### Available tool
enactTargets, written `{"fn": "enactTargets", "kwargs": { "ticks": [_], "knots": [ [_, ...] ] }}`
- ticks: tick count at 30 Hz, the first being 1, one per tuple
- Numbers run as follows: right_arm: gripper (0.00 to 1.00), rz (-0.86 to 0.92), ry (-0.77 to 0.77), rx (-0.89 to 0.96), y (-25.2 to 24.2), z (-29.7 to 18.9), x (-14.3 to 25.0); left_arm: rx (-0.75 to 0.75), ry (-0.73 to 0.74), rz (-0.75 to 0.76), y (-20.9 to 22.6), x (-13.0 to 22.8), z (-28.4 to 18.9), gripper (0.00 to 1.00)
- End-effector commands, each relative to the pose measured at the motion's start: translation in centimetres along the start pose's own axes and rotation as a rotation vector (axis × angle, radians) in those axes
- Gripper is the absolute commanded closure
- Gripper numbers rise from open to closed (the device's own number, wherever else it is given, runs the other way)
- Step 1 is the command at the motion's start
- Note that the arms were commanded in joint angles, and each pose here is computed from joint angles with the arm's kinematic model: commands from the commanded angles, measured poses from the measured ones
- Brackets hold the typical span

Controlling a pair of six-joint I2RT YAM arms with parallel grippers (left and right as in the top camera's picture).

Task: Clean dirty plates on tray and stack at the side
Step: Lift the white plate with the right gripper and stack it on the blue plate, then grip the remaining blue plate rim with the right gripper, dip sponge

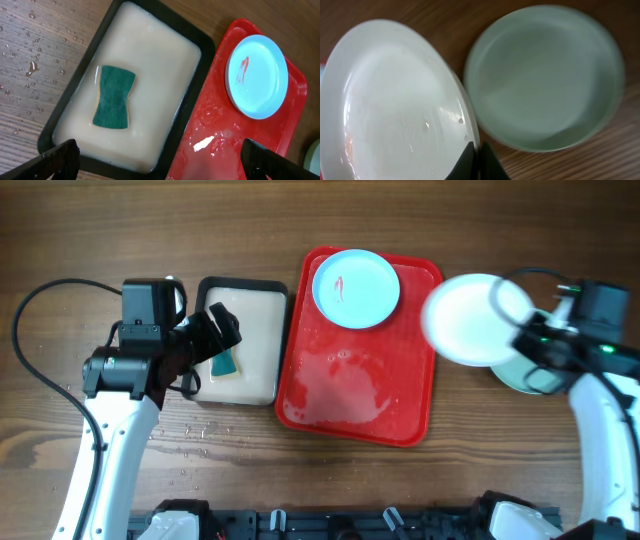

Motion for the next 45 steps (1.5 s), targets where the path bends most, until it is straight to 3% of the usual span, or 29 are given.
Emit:
{"fn": "enactTargets", "kwargs": {
  "ticks": [1, 3, 4, 5, 8, 12, 15, 18, 22, 25, 26, 28, 29, 31, 36, 38, 41, 45],
  "knots": [
    [0.96, 0.242, -0.005, 0.118, -6.1, 1.9, -3.1, 0.014, -0.019, 0.006, -0.2, -0.5, -0.5, 0.00],
    [0.96, 0.341, 0.065, 0.196, -9.1, 4.3, -3.0, 0.014, -0.019, 0.006, -0.2, -0.5, -0.5, 0.00],
    [0.88, 0.342, 0.096, 0.244, -9.9, 5.2, -2.4, 0.014, -0.019, 0.006, -0.2, -0.6, -0.5, 0.00],
    [0.70, 0.344, 0.106, 0.270, -10.3, 5.4, -2.2, 0.014, -0.019, 0.006, -0.2, -0.6, -0.5, 0.00],
    [0.69, 0.359, 0.137, 0.190, -8.3, 3.2, -2.1, 0.014, -0.019, 0.006, -0.2, -0.5, -0.5, 0.00],
    [0.71, -0.033, 0.120, -0.266, 2.3, -3.2, -0.8, 0.014, -0.019, 0.006, -0.2, -0.6, -0.5, 0.00],
    [0.72, -0.278, 0.176, -0.396, 9.1, -4.2, 4.0, 0.014, -0.019, 0.006, -0.2, -0.6, -0.5, 0.00],
    [0.66, -0.489, 0.223, -0.421, 15.9, -0.1, 8.4, 0.014, -0.019, 0.006, -0.2, -0.6, -0.5, 0.00],
    [0.51, -0.555, 0.164, -0.321, 20.2, 10.1, 8.2, 0.014, -0.019, 0.006, -0.2, -0.6, -0.5, 0.00],
    [0.55, -0.527, 0.159, -0.329, 20.9, 16.6, 9.0, 0.014, -0.019, 0.006, -0.2, -0.6, -0.5, 0.00],
    [0.60, -0.484, 0.211, -0.328, 20.5, 18.0, 10.1, 0.014, -0.019, 0.006, -0.2, -0.6, -0.5, 0.00],
    [0.92, -0.466, 0.297, -0.355, 20.2, 18.4, 11.5, 0.014, -0.019, 0.006, -0.2, -0.5, -0.5, 0.00],
    [0.96, -0.465, 0.314, -0.356, 20.1, 18.0, 11.7, 0.014, -0.019, 0.006, -0.2, -0.6, -0.5, 0.00],
    [0.95, -0.442, 0.349, -0.317, 19.5, 16.4, 11.7, 0.014, -0.019, 0.006, -0.2, -0.5, -0.5, 0.00],
    [0.96, -0.412, 0.396, -0.169, 16.2, 7.0, 10.6, 0.014, -0.019, 0.006, -0.2, -0.5, -0.5, 0.00],
    [0.96, -0.375, 0.502, -0.048, 13.1, 4.0, 12.1, 0.014, -0.019, 0.006, -0.2, -0.6, -0.5, 0.00],
    [0.96, -0.353, 0.610, 0.073, 9.8, 4.7, 16.1, 0.014, -0.019, 0.006, -0.2, -0.5, -0.5, 0.00],
    [0.96, -0.430, 0.619, -0.002, 9.3, 7.1, 20.3, 0.053, -0.006, -0.008, -0.7, -0.4, -0.5, 0.00]
  ]
}}
Point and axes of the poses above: each gripper's point midway between its finger pads, its own z axis out along the fingers, its own y axis along the line the jaws close on, x = y × z, the point moved 4 cm from there along -z, back along the fingers, and after that the axes turned 14 degrees about z, right-handed, at the moved point
